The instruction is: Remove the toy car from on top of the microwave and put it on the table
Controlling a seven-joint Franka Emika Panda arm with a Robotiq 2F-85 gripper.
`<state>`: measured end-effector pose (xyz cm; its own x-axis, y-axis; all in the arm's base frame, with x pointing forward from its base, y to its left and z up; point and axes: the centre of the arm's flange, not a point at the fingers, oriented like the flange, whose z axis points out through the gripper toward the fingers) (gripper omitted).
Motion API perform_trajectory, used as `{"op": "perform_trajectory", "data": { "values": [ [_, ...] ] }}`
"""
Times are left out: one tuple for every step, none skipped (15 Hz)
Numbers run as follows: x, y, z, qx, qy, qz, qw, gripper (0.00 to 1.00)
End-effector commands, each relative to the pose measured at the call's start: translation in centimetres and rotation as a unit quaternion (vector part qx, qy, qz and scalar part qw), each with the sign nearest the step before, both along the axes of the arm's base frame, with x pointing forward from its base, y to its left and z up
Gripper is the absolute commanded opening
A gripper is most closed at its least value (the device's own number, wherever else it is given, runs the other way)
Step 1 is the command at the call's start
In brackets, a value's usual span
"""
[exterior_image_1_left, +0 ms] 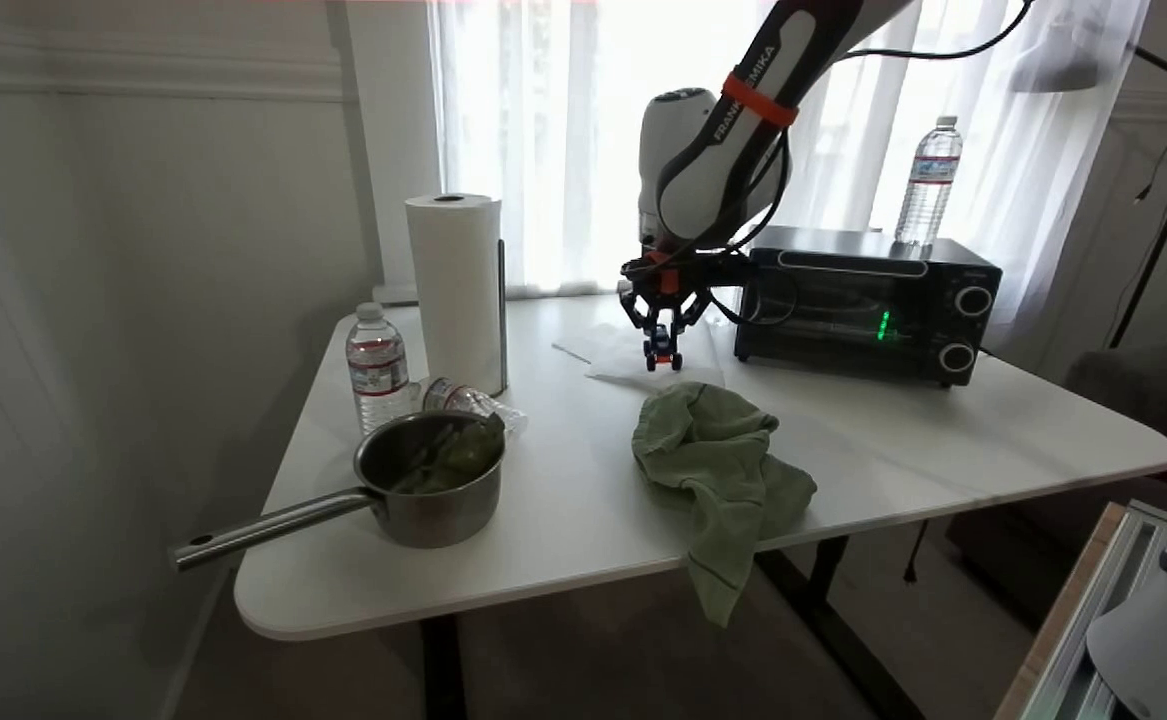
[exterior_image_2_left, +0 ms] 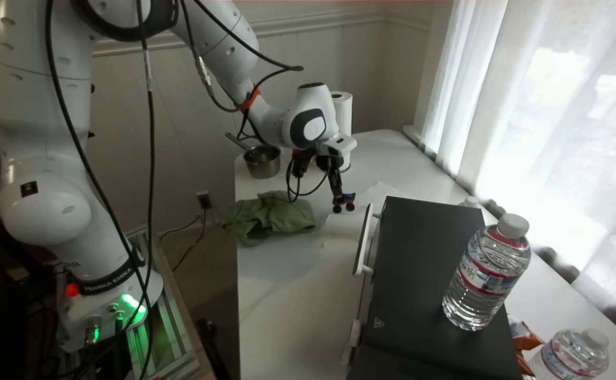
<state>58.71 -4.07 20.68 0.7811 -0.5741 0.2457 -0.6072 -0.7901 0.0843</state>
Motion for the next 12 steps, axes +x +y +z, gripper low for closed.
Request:
{"op": "perform_trajectory", "data": {
  "values": [
    [1.2, 0.0, -0.1, 0.0, 0.016, 0.0, 0.9999, 0.54],
    [1.1, 0.1, 0.5, 0.002, 0.015, 0.003, 0.9999, 0.55],
    [0.9, 0.2, 1.2, 0.001, 0.013, 0.005, 0.9999, 0.62],
    [0.7, 0.3, 2.5, 0.002, 0.007, 0.006, 1.0, 0.68],
    [0.5, 0.2, 3.7, 0.003, 0.004, 0.008, 1.0, 0.76],
    [-0.2, 0.1, 5.4, 0.004, 0.002, 0.009, 0.9999, 0.82],
    [-1.0, 0.0, 6.9, 0.001, 0.005, 0.016, 0.9999, 0.9],
    [-2.2, -0.3, 8.7, 0.002, 0.007, 0.024, 0.9997, 0.96],
    [-3.2, -0.6, 10.1, 0.003, 0.009, 0.038, 0.9992, 0.99],
    [-4.7, -0.9, 11.5, 0.001, 0.013, 0.053, 0.9985, 1.0],
    [-6.0, -1.3, 12.7, -0.001, 0.019, 0.06, 0.998, 1.0],
    [-7.6, -1.8, 13.7, 0.002, 0.025, 0.059, 0.998, 1.0]
  ]
}}
